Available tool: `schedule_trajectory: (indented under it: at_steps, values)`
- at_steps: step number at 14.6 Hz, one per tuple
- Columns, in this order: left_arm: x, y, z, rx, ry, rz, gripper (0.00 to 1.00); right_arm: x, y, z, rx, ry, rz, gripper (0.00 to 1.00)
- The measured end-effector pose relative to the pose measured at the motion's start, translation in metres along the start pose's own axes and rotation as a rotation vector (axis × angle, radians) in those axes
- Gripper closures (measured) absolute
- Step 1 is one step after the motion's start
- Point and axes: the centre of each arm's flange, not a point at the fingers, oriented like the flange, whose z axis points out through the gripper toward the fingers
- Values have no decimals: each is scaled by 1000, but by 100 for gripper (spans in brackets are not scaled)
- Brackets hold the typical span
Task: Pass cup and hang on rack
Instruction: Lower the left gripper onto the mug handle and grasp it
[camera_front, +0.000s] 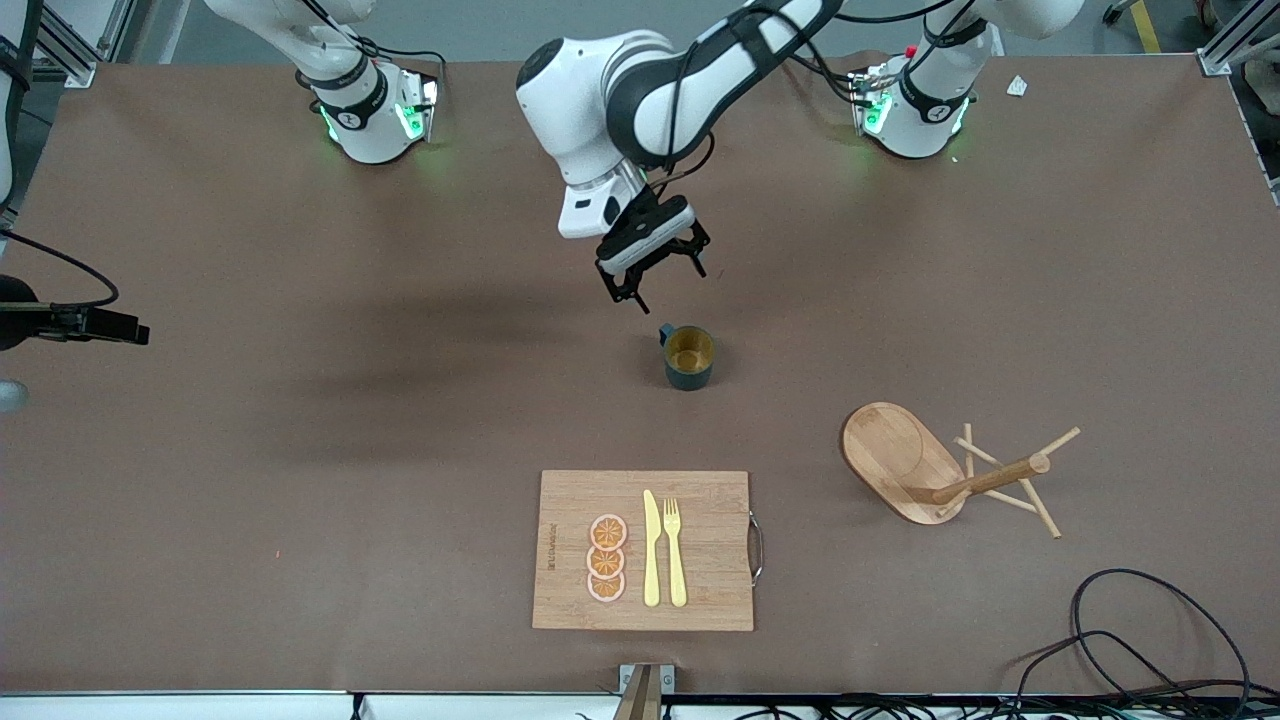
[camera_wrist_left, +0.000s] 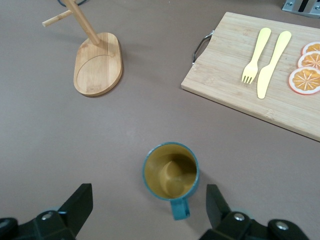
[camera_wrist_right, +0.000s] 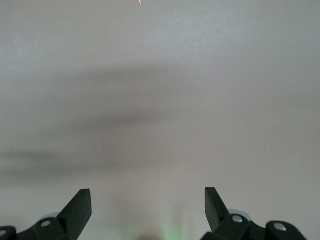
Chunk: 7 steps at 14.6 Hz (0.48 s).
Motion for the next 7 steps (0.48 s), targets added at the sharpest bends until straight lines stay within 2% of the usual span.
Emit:
schedule_trajectory:
  at_steps: [3, 7]
  values:
    - [-38, 16, 40, 26, 65, -17, 0, 0, -4, 0, 1, 0, -6, 0]
    - [-65, 29, 82, 44, 121, -28, 0, -2, -5, -6, 1, 11, -9, 0]
